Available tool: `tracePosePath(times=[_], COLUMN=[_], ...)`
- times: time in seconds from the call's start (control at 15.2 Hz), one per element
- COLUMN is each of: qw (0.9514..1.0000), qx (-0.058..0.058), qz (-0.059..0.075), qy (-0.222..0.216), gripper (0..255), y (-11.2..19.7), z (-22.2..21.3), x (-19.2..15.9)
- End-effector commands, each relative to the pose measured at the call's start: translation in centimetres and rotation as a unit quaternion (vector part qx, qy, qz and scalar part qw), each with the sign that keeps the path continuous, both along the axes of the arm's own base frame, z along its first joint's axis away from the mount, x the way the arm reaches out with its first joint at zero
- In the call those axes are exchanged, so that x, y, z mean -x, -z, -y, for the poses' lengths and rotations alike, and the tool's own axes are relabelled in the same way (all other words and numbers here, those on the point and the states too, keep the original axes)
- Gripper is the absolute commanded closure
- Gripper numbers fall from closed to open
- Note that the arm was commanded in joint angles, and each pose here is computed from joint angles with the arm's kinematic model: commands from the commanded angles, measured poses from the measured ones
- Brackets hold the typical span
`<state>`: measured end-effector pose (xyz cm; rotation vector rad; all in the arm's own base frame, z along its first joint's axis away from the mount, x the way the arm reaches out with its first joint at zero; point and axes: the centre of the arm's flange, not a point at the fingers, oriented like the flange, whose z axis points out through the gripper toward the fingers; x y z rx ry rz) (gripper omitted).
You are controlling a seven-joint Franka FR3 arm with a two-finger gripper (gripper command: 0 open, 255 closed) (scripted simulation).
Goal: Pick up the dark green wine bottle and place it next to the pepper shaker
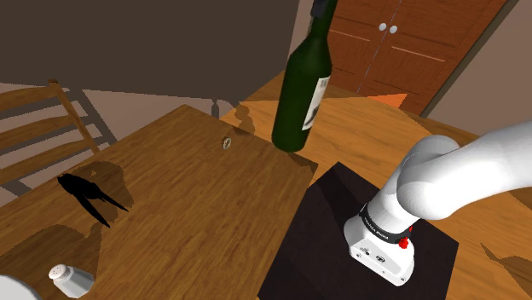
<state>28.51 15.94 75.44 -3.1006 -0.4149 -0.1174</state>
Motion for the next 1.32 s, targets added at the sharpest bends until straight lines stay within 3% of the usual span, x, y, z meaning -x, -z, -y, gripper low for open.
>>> tracePosePath(times=[0.0, 1.12, 1.25], qw=[1.0000, 1.0000, 1.0000], qx=[0.000, 0.000, 0.000], qz=[0.000, 0.000, 0.000], qy=[0.000, 0.000, 0.000], gripper=[255, 255, 255], y=[-1.2, -10.1, -9.0], z=[0.0, 0.0, -2.3], x=[0.0, 0.0, 0.3])
